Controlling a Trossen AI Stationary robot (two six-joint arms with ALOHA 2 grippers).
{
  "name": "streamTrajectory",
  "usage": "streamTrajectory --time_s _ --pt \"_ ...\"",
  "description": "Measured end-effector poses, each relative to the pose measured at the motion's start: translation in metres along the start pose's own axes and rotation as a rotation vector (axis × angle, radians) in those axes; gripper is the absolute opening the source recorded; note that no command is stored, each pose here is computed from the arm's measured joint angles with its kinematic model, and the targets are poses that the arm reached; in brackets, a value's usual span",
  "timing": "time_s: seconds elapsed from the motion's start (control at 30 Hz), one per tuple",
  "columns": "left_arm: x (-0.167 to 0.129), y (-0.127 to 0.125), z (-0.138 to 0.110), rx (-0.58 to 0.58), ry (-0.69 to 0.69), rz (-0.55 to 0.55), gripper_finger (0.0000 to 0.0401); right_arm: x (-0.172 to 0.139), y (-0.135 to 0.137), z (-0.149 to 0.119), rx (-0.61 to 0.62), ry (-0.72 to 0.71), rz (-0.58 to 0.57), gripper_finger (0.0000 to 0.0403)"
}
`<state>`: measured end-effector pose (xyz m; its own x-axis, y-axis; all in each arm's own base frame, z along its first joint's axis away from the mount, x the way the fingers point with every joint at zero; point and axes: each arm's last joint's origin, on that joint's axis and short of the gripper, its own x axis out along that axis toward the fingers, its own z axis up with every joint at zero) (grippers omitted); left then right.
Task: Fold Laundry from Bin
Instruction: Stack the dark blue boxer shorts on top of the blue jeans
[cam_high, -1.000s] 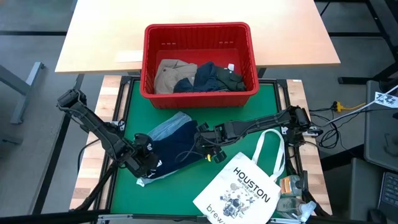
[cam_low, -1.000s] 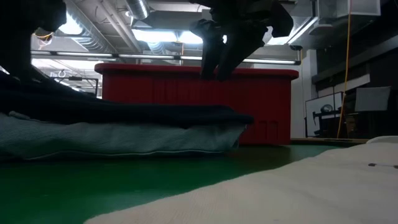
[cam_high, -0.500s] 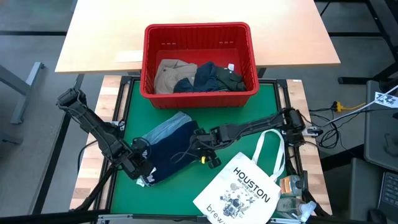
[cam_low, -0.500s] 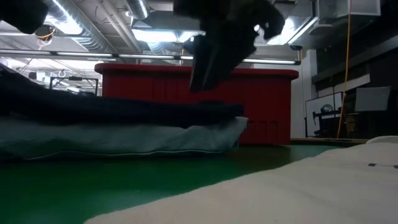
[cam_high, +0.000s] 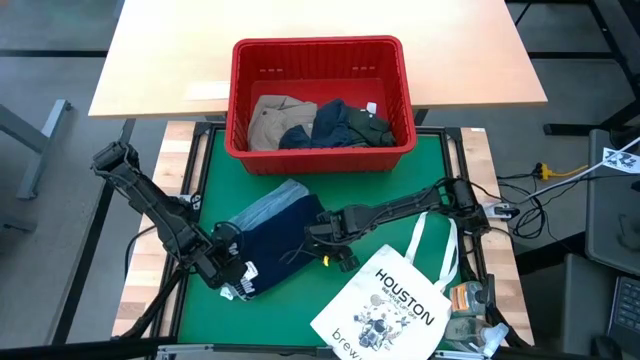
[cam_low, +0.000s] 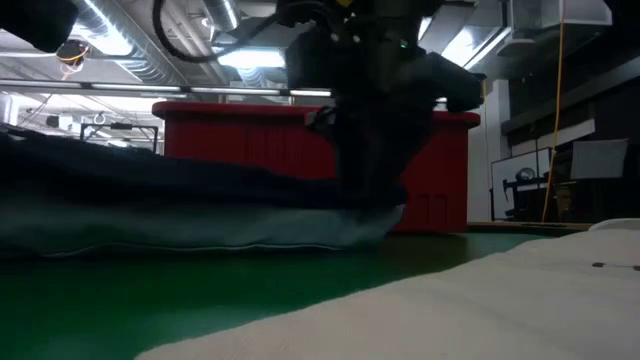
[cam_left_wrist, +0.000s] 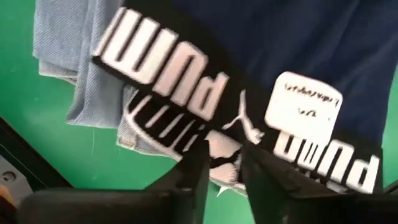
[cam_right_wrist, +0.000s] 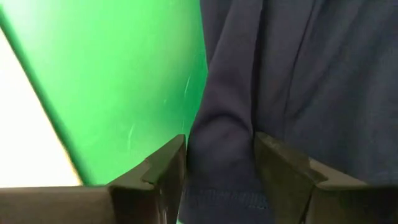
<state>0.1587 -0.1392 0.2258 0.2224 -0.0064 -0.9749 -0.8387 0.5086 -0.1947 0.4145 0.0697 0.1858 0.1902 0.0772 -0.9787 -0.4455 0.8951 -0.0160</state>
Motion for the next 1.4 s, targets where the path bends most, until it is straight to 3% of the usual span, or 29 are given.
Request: streamTrajectory --time_s 0.17,0.43,0.63,0.83,0.93,1.13,1.4 --pt "-0.001 0.001 -0.001 -0.014 0.072 0.022 0.0127 0.000 0.001 -0.003 0.001 0.030 0.009 0.0188" --pt "-0.013 0.005 0.002 -0.028 0.070 -0.053 0.0110 -0.008 -0.001 0.003 0.000 0.008 -0.008 0.0188" --pt "-0.026 0.009 0.009 -0.067 -0.054 -0.168 0.0091 -0.026 -0.005 0.014 -0.029 -0.028 -0.076 0.0188" --pt "-0.026 0.008 0.014 -0.077 -0.243 -0.195 0.0083 -0.041 -0.012 0.020 -0.045 -0.031 -0.224 0.0188" --pt "-0.020 0.005 0.015 -0.044 -0.290 -0.168 0.0080 -0.040 -0.023 0.021 -0.044 -0.060 -0.295 0.0188" --pt "0.002 -0.004 0.017 -0.014 -0.320 -0.036 0.0074 -0.026 -0.062 0.013 0.045 -0.085 -0.321 0.0188" --pt "0.024 -0.002 0.016 0.016 -0.262 0.168 0.0058 -0.011 -0.098 -0.003 0.170 -0.081 -0.258 0.0188"
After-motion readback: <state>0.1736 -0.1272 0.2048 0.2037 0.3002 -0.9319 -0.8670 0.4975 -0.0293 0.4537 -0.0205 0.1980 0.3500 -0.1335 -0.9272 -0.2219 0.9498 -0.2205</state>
